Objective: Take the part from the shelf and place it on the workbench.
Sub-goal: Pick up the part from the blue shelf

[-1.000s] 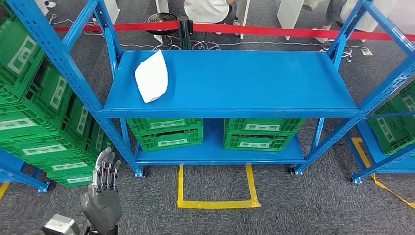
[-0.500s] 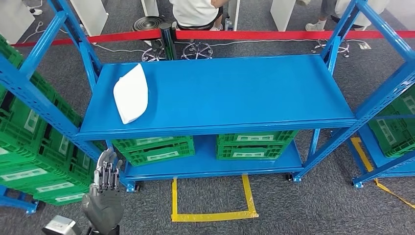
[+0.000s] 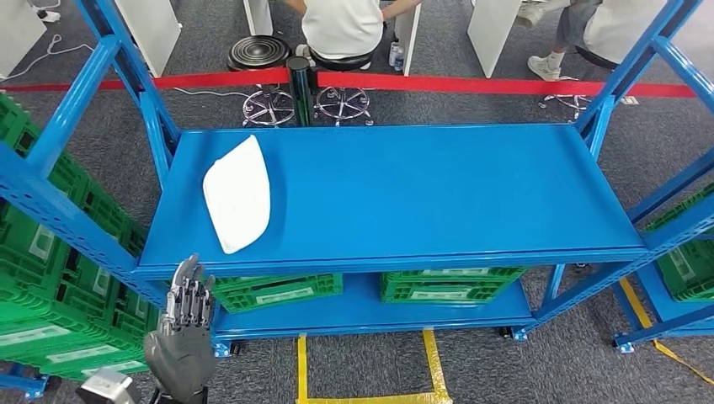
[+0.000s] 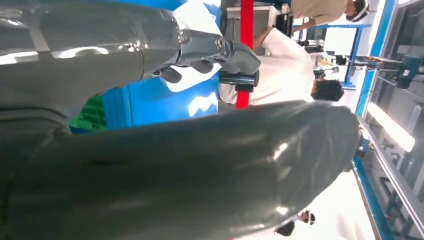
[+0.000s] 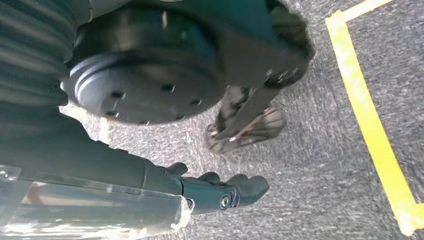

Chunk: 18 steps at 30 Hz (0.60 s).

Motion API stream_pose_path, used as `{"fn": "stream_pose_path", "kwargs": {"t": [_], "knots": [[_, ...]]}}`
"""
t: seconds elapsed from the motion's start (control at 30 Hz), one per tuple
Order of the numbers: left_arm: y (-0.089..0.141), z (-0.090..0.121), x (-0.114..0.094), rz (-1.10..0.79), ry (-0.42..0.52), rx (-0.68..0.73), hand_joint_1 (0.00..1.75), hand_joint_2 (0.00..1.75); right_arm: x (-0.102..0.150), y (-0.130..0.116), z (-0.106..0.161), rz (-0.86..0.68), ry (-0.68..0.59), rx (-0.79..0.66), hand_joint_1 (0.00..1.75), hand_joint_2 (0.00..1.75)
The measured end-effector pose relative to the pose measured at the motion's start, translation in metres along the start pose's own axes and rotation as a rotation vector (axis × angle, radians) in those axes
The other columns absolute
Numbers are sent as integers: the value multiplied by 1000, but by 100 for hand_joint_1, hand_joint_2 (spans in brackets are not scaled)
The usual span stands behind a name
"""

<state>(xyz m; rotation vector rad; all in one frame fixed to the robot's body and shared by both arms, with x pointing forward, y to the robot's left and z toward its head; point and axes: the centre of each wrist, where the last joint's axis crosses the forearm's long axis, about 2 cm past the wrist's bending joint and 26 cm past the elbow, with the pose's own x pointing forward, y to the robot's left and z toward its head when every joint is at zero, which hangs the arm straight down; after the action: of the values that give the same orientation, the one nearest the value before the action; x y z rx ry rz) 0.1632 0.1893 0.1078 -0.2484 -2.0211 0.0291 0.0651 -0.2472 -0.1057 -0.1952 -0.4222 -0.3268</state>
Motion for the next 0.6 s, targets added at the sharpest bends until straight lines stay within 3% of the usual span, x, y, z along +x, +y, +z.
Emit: {"fn": "stream_pose_path", "kwargs": {"t": [0.6], "knots": [[0,7,1,7,-8,9,0,0,-1,3,1,30,1,13,0,175]]}}
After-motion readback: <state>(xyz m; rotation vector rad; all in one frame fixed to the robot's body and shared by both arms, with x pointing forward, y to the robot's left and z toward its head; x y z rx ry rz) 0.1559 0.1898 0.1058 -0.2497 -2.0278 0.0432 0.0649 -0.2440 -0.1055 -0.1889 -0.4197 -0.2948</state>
